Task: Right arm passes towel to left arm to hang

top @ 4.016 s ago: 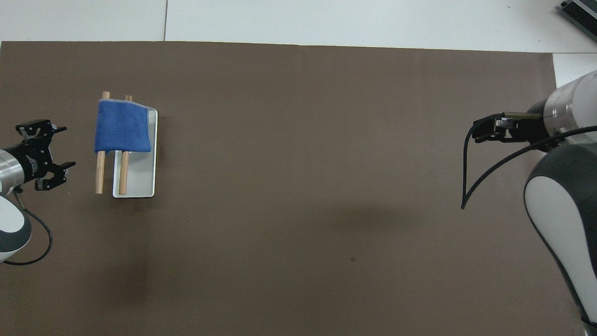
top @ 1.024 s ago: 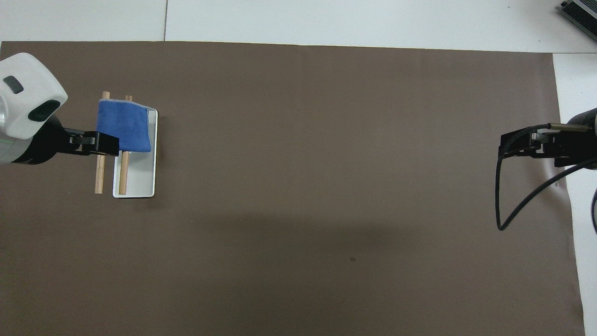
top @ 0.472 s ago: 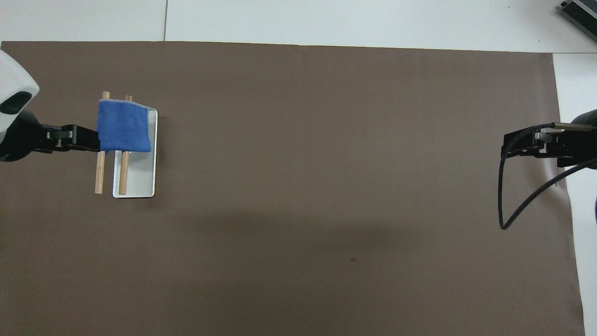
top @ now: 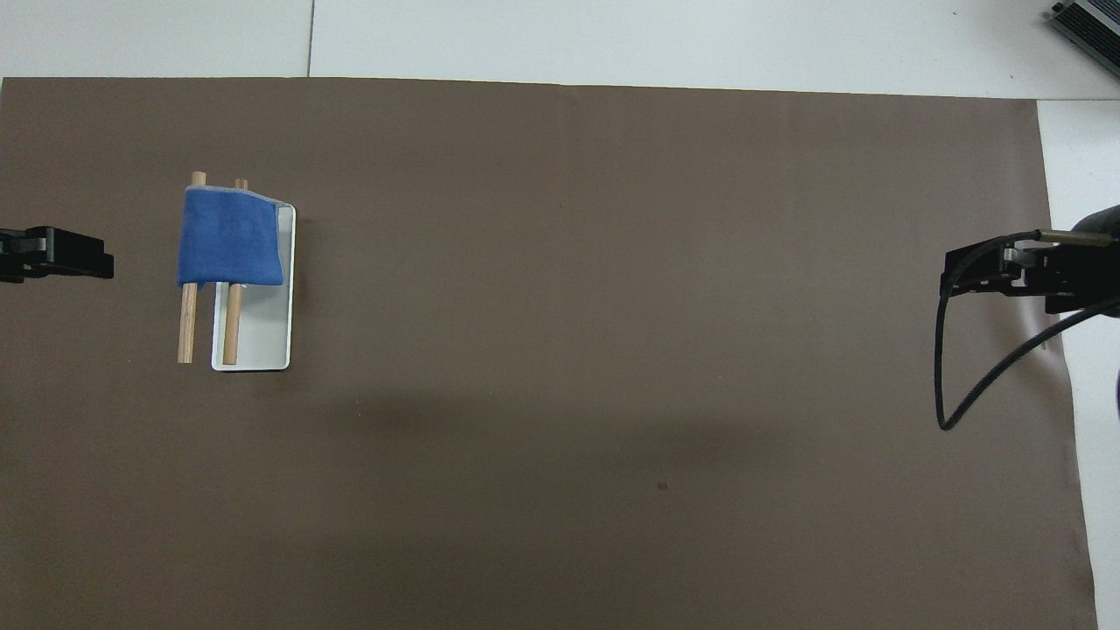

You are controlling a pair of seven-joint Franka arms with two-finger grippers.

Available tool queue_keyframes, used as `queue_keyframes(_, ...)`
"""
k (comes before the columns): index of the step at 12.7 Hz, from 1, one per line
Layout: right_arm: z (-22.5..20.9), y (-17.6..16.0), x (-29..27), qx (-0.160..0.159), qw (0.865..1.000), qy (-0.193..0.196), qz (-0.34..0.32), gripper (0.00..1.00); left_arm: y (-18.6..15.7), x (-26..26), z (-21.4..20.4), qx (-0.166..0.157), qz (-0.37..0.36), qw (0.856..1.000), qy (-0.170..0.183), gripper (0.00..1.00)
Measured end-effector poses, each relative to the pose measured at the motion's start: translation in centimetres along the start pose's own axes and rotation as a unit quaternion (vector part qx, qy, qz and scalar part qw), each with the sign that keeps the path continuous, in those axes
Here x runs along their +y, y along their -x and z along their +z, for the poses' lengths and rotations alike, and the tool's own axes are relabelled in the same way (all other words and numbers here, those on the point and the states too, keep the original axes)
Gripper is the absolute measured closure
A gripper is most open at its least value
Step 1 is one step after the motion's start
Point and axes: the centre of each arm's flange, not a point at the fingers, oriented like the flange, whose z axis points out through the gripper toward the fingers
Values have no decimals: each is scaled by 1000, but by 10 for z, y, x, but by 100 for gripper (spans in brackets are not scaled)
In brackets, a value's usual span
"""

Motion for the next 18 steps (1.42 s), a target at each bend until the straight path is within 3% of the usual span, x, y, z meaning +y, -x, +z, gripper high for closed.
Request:
queue_keyframes(8,0,0,0,0,1000,0,0,0,1,15,1,-1,14,1000,1,15)
queue_keyframes(11,0,0,0,0,1000,0,0,0,1,19,2,-2,18,1000,1,9)
queue_keyframes(12,0,0,0,0,1000,0,0,0,1,19,2,-2,18,1000,1,1)
queue_keyframes(18,0,0,0,0,1000,0,0,0,1,19,2,-3,18,1000,1,0)
